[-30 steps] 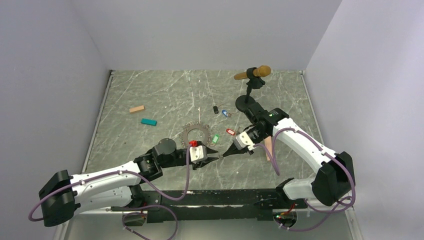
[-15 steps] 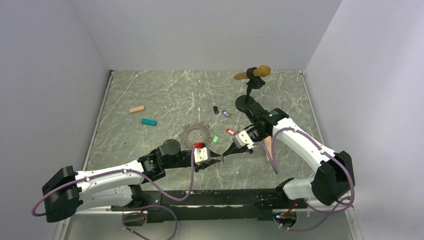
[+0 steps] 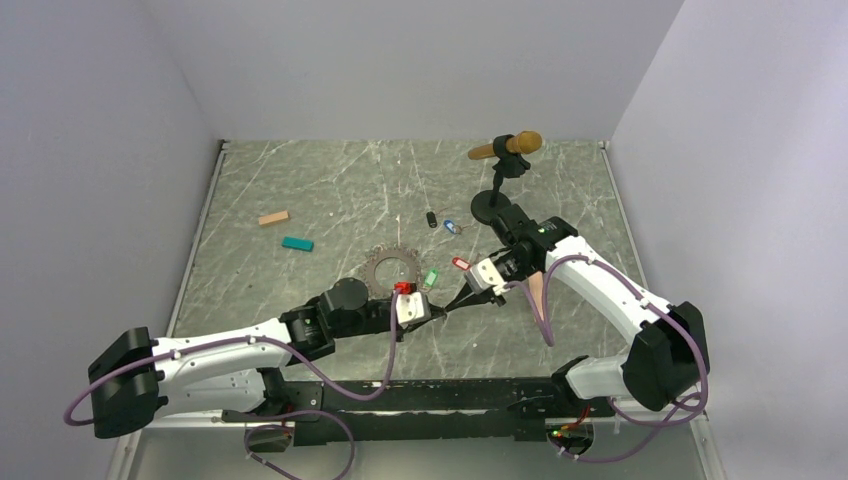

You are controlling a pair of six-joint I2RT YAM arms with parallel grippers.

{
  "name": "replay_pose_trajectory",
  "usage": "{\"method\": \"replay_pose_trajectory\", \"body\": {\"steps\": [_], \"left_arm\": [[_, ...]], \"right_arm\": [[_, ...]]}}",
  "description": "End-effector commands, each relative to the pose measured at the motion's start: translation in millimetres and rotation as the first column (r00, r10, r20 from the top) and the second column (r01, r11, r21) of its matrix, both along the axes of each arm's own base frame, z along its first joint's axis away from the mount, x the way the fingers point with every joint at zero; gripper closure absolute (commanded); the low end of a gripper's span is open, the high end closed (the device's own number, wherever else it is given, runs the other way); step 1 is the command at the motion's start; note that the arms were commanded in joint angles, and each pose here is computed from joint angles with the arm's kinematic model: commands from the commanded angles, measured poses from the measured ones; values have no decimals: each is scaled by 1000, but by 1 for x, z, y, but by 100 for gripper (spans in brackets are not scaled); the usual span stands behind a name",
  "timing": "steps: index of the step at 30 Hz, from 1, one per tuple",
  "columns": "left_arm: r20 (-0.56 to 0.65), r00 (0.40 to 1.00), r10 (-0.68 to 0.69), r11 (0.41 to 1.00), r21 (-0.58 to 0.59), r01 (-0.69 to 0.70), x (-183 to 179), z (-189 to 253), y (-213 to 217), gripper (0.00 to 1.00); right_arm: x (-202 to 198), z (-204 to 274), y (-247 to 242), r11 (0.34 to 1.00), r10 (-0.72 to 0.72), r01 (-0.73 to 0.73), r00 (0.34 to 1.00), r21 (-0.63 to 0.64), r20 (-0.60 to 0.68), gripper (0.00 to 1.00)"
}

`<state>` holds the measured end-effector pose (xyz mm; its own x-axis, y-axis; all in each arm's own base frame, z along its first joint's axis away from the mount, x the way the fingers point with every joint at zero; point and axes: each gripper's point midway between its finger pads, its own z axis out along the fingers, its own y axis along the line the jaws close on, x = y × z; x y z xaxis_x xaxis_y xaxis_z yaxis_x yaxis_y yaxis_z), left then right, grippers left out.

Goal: Put the keys on the keyring

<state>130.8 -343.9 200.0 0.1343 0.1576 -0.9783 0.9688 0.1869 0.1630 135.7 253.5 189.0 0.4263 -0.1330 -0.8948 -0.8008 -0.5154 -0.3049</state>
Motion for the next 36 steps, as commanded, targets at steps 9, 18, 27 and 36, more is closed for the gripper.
{"method": "replay_pose_trajectory", "body": {"steps": [9, 18, 27, 36], "left_arm": [[13, 1000, 22, 1000, 18, -23, 6, 11, -6, 100], [-14, 992, 125, 992, 2, -125, 18, 11, 4, 100], [-45, 978, 203, 974, -95, -206, 24, 20, 17, 100], [-81, 976, 203, 944, -248, -217, 19, 32, 26, 100]], "right_arm": [[4, 10, 5, 998, -7, 7, 1000, 58, -11, 100], [4, 13, 5, 998, -15, 17, 999, 66, -32, 98], [3, 16, 6, 996, -19, 24, 998, 86, -57, 84], [11, 34, 3, 984, -52, 76, 988, 163, -146, 68]]}}
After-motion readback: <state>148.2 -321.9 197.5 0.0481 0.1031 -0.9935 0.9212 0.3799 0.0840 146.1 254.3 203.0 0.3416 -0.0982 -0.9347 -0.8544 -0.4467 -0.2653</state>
